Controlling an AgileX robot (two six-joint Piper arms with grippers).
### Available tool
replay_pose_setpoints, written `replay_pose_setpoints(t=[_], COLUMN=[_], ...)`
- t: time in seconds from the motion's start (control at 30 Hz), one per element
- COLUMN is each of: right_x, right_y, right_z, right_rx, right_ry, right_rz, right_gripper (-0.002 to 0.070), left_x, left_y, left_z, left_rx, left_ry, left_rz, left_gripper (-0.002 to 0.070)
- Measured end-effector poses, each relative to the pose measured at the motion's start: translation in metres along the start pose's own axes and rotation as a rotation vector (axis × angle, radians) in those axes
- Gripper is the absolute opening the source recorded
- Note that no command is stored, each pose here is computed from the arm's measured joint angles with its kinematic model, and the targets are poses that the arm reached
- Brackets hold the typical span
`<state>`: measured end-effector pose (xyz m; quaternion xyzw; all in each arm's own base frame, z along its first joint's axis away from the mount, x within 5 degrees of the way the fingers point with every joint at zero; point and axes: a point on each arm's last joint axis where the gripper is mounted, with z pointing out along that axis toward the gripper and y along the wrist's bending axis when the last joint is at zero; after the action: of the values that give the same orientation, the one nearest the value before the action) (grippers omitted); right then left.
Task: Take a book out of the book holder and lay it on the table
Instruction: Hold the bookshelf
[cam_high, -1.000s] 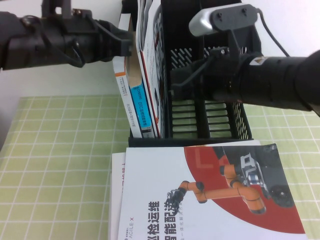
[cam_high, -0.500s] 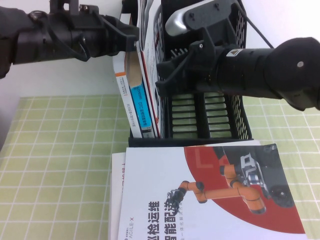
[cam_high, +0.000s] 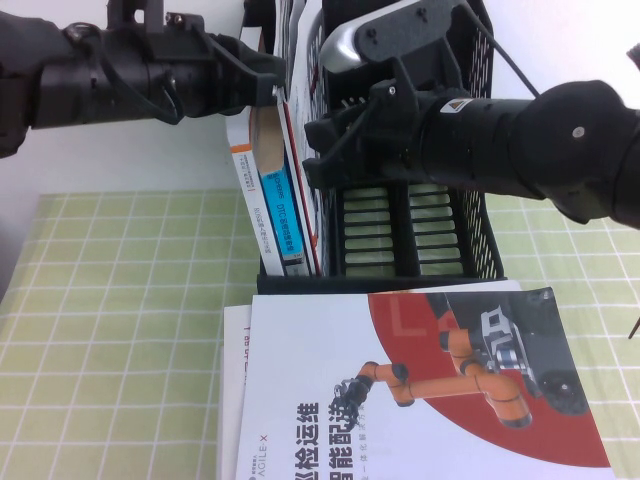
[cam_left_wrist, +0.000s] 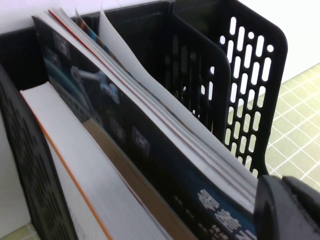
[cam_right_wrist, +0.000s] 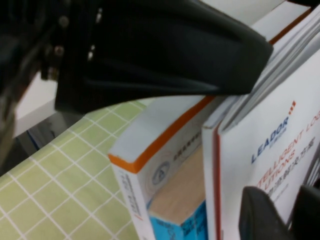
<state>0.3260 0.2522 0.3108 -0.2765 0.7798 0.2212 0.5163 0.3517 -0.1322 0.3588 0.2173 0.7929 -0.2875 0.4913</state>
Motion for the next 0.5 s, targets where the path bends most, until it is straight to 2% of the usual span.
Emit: replay_pose_setpoints(t=[0.2,0.33,0.5], right_x=[-0.002,-0.006,-0.013], right_y=[0.001,0.009,0.015], right_z=[0.001,0.004,0.006], right_rx=[0.014,-0.005,-0.019], right_ry=[-0.018,-0.030,-0.050], right_rz=[0.004,-0.010,-0.040], right_gripper=[0.0185,0.0223,0.0237], left_x=[0.000,0.000,0.000], left_y=[0.000,0.001,0.001], left_z=[0.000,0.001,0.001], left_rx=[-0.002,-0.008,-0.008], left_ry=[-0.001,-0.004,-0.004], left_rz=[0.005,0.006,0.006], left_gripper=[-0.0003,-0.0003,-0.0003])
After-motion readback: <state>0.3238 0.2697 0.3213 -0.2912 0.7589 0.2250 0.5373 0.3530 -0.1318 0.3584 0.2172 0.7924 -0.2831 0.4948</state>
